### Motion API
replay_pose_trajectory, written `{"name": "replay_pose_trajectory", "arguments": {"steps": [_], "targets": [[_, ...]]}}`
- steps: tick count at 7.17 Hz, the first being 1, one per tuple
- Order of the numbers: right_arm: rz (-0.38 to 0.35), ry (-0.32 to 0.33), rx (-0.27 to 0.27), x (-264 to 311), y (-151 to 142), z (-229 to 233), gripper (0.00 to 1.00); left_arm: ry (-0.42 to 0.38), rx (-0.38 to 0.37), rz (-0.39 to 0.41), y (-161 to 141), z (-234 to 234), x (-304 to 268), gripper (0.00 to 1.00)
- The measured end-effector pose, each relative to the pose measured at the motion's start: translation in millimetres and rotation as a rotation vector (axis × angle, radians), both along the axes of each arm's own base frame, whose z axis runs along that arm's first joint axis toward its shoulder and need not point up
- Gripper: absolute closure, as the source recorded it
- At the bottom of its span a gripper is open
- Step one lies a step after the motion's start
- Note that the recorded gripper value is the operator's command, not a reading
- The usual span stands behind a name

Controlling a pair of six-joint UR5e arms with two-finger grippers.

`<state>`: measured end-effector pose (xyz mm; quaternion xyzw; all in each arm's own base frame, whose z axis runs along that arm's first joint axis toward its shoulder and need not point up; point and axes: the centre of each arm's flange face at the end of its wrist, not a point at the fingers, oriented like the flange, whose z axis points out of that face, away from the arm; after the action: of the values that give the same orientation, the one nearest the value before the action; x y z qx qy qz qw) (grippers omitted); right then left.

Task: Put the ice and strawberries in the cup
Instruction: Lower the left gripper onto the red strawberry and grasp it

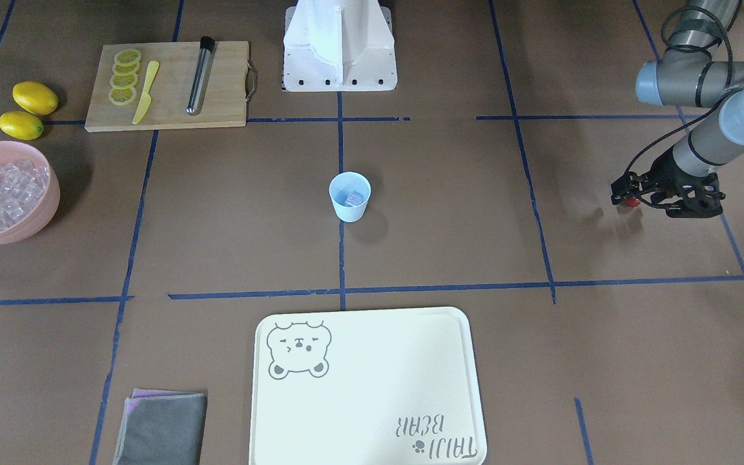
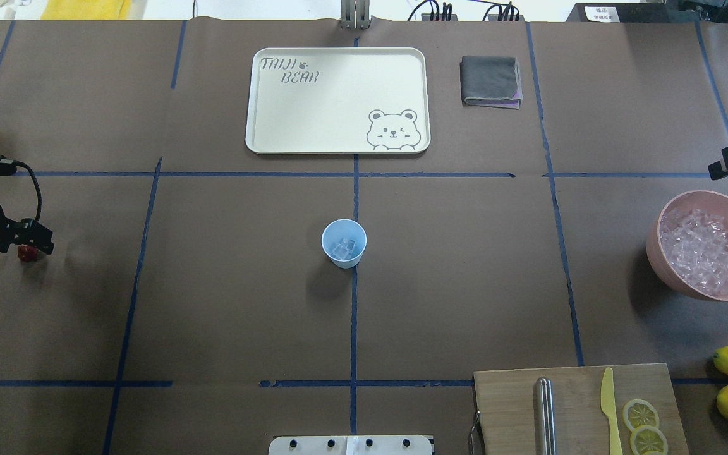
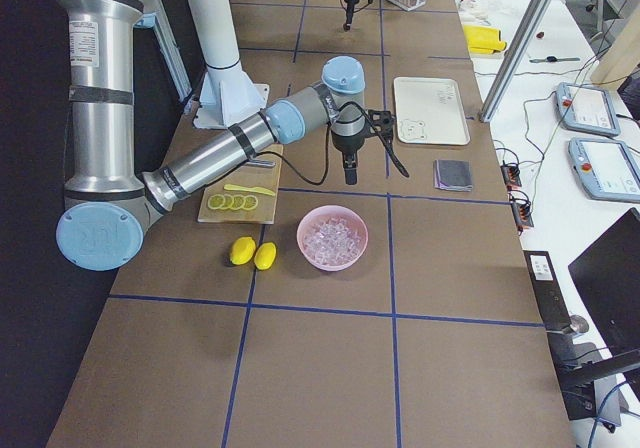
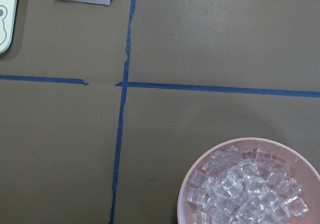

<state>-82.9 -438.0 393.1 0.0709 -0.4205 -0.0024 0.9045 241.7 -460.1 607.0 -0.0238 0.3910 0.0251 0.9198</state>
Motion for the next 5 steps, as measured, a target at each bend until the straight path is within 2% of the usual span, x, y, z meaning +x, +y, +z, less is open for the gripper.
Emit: {"name": "replay_pose_trajectory", "arguments": {"steps": [1,3,4,5], "targets": [[-0.001,-0.001,0.001,0.0,0.1,-0.2,0.0,-0.002,-0.004,0.0,-0.4,2.1,0.3,0.36],[-0.003,-0.003,0.002,-0.5,0.1,-0.7,0.0,-0.004,-0.008,0.0,-0.5,4.1,0.8,0.9],[-0.003,-0.003,0.002,-0.6,0.1,-0.7,0.0,-0.005,-0.01,0.0,-0.4,4.7,1.0,1.0],[-0.004,-0.004,0.002,-0.8,0.1,-0.9,0.0,-0.003,-0.009,-0.001,-0.4,2.3,1.2,1.0]]}}
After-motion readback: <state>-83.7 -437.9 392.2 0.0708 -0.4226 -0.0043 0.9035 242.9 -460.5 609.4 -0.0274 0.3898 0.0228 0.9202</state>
